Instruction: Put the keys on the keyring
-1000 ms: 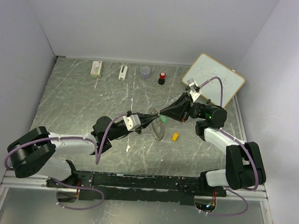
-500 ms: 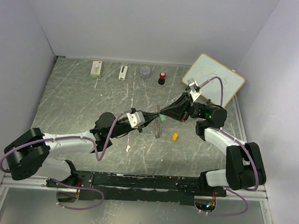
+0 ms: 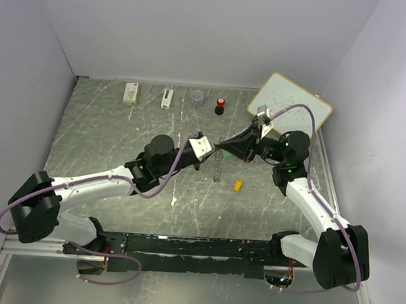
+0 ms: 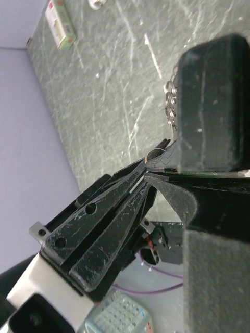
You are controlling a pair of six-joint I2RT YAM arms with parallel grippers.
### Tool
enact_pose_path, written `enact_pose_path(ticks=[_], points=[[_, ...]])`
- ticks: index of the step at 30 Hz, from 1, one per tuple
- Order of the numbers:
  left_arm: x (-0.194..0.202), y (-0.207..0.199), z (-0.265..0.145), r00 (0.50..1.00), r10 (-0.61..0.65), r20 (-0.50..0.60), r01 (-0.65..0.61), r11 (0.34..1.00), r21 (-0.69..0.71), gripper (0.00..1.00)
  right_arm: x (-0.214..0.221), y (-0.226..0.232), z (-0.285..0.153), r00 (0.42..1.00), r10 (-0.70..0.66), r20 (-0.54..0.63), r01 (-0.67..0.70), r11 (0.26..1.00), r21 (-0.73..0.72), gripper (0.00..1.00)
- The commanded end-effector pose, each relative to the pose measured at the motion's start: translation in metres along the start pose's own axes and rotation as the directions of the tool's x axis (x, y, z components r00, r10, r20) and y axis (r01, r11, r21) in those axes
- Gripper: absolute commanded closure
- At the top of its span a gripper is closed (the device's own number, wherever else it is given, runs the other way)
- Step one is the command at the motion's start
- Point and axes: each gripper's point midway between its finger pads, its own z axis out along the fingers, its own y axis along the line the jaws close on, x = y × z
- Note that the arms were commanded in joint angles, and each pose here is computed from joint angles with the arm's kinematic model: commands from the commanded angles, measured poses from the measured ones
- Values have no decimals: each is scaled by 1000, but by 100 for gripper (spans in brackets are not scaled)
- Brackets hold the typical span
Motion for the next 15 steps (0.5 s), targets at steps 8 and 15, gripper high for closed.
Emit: enact_pose_path(ticks=[8,15], points=[[14,22,34,971,12,-238,-24,999,-47,93,19,-16,2,996,23,-91,-12,992,127,100],[7,19,44,964,33,-265,-40,999,-23,93,30,-24,2,994,65,-93,-49,985,164,100]])
